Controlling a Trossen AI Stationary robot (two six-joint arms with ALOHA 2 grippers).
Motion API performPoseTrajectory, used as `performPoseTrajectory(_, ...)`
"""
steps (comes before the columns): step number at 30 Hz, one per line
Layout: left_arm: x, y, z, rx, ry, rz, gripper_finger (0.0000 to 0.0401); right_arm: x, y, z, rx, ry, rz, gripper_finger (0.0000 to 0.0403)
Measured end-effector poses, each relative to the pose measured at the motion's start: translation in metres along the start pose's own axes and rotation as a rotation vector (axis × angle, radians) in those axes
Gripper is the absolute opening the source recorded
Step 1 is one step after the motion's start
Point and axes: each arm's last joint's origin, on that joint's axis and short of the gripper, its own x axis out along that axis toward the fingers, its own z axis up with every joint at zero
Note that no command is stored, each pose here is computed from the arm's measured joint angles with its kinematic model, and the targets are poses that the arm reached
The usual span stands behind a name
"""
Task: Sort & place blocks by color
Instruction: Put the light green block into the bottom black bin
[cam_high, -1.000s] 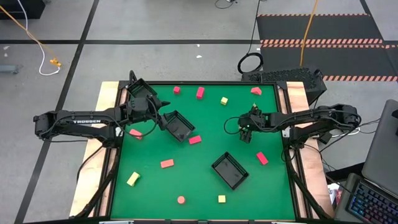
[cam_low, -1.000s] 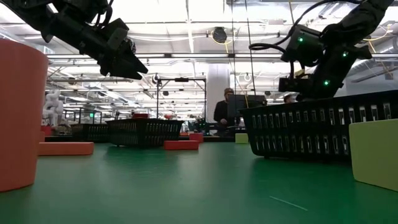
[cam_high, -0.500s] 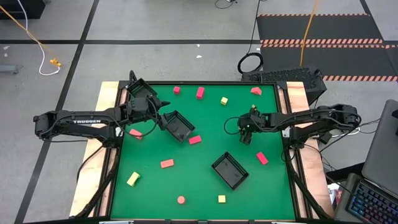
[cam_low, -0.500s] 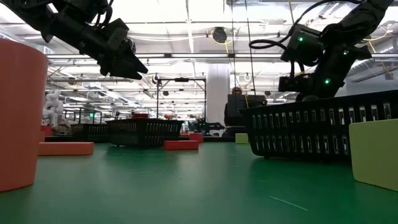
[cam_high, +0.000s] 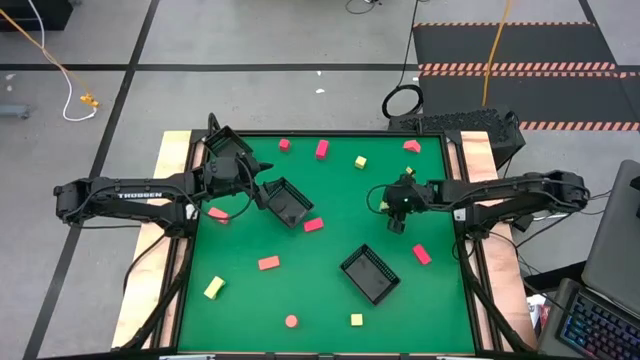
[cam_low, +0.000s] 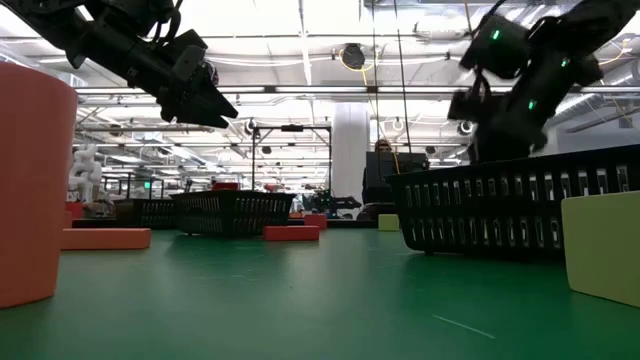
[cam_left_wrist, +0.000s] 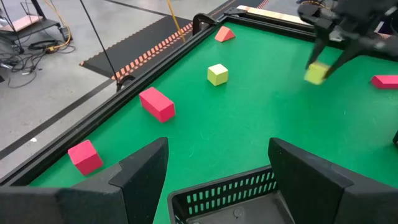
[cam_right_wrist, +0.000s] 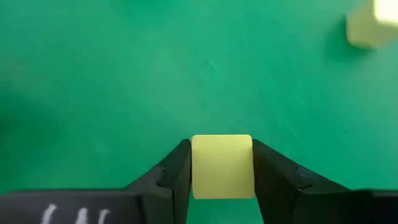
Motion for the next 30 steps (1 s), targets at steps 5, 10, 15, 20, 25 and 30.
performPoseTrajectory(5, 0.0, 0.0, 0.0, 0.0, 0.0, 0.005, 0.0278, -0.026, 0.015, 0.016, 0.015, -0.209, 0.296, 0.0133)
performPoseTrajectory(10, 0.0, 0.0, 0.0, 0.0, 0.003, 0.005, 0.0278, -0.041, 0.033, 0.019, -0.023, -0.288, 0.426, 0.0124)
performPoseTrajectory(15, 0.0, 0.0, -0.001, 0.001, 0.008, 0.007, 0.0278, -0.042, 0.052, 0.014, -0.047, -0.245, 0.499, 0.0128)
performPoseTrajectory(20, 0.0, 0.0, -0.001, 0.001, 0.007, 0.011, 0.0278, -0.039, 0.07, 0.016, -0.057, -0.277, 0.559, 0.0129)
performPoseTrajectory(25, 0.0, 0.0, -0.001, 0.0, 0.007, 0.011, 0.0278, -0.034, 0.087, 0.017, -0.092, -0.311, 0.608, 0.013)
performPoseTrajectory(30, 0.0, 0.0, -0.001, -0.004, 0.007, 0.011, 0.0278, -0.023, 0.095, 0.013, -0.103, -0.277, 0.571, 0.0131)
